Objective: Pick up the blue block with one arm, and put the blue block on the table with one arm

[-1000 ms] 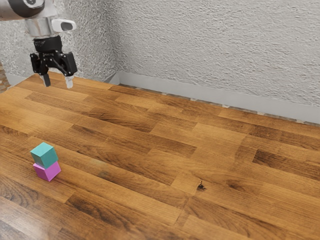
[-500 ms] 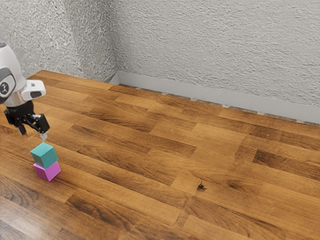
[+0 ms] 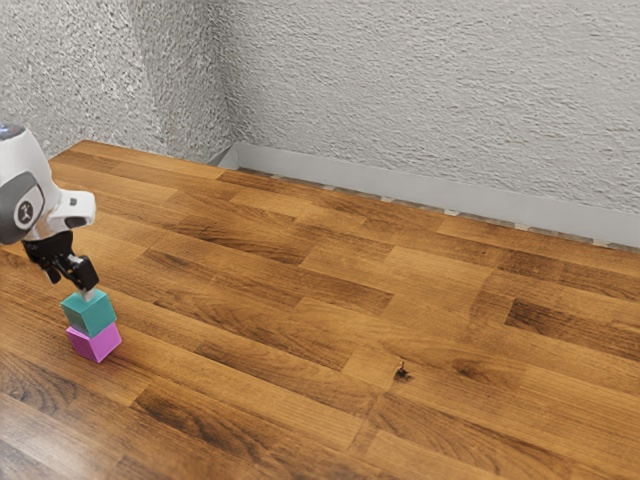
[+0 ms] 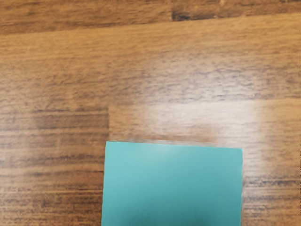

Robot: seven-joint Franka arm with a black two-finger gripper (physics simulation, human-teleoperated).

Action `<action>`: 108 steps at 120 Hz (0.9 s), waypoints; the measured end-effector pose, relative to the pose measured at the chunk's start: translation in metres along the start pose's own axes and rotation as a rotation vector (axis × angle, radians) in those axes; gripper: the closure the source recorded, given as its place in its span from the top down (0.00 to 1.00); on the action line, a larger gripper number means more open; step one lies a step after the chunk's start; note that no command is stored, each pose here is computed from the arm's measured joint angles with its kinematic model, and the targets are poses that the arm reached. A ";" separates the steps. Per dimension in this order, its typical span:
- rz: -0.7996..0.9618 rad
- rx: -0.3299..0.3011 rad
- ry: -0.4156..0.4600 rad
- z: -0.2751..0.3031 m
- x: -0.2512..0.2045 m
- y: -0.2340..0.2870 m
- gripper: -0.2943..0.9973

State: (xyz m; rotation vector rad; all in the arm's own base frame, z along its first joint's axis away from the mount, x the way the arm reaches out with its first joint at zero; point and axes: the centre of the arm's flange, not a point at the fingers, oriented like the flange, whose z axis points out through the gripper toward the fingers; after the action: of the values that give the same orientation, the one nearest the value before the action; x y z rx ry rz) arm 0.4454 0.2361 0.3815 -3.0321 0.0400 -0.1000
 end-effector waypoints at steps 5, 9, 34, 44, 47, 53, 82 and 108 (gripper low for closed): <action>0.016 0.000 0.002 0.003 0.002 0.002 0.75; 0.029 -0.001 0.002 0.005 0.004 0.004 0.75; 0.074 -0.012 0.011 0.018 0.011 0.010 0.75; 0.076 -0.023 0.010 0.025 0.012 0.010 0.75; 0.077 -0.025 0.010 0.027 0.012 0.010 0.75; 0.078 -0.029 0.011 0.029 0.012 0.009 0.75; 0.084 -0.037 0.004 0.038 0.009 0.003 0.75; 0.086 -0.038 -0.010 0.049 0.012 -0.006 0.75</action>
State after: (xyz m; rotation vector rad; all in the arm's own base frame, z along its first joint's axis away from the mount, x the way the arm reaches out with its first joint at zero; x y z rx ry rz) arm 0.4605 0.2466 0.3339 -3.0629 0.1729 -0.0786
